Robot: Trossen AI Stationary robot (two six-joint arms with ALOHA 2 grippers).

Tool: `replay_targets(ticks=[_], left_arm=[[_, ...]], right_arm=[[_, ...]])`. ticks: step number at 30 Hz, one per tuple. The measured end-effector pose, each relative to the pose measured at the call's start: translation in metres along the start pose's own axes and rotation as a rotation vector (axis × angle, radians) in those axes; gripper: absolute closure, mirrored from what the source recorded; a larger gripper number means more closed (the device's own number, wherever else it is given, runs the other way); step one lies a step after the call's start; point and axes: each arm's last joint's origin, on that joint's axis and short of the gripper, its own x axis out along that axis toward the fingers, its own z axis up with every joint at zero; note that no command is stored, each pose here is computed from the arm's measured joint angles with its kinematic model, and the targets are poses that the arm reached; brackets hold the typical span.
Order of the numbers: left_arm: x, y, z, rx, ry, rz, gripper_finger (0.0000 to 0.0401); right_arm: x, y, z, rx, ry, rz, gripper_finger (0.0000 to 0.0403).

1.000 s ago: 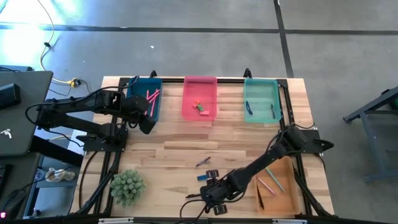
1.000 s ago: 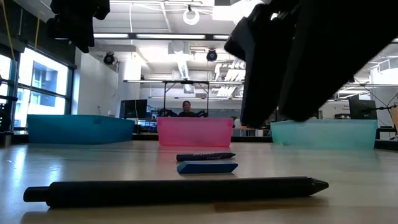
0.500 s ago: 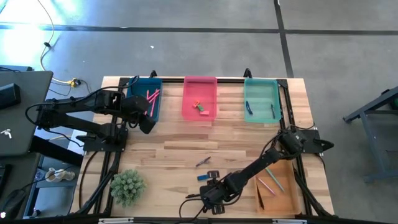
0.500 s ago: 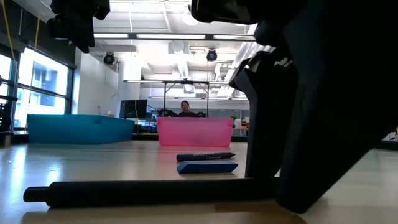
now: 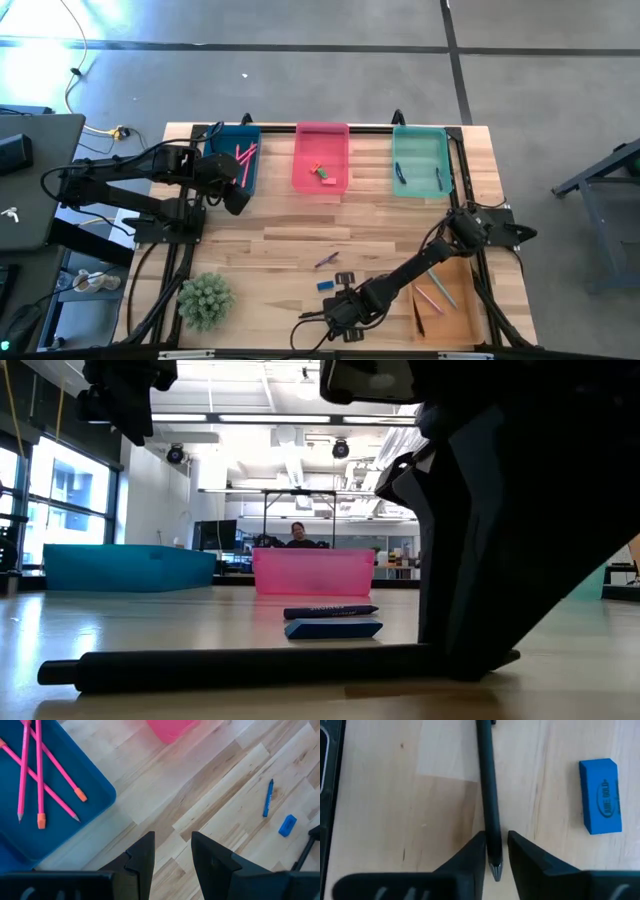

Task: Sort crayons/erasers/pens/pencils in bins
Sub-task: Put the black pen into the orange bin

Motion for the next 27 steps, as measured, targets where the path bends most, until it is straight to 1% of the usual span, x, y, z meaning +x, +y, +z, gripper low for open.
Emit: replay_targets(ticks=[4,11,17,23,27], left_arm=[[0.0,0.0,0.0,0.0,0.0,0.0,0.0286],[0.0,0.0,0.0,0.0,0.0,0.0,0.0286],[0.0,0.0,0.0,0.0,0.0,0.0,0.0286],[0.0,0.0,0.0,0.0,0.0,0.0,0.0286],[0.0,0.0,0.0,0.0,0.0,0.0,0.0286]], right_arm=[[0.0,0.005,-0.003,-0.034,0.0,0.0,0.0352],[0.0,0.008,-0.005,-0.037,0.004,0.003,0.0383],[-0.003,0.009,-0.005,-0.034,0.004,0.016,0.0387],[-0.016,0.01,-0.006,-0.031,0.019,0.052,0.0388],[-0.026,0.012,-0.005,-0.032,-0.006,0.063,0.0388]])
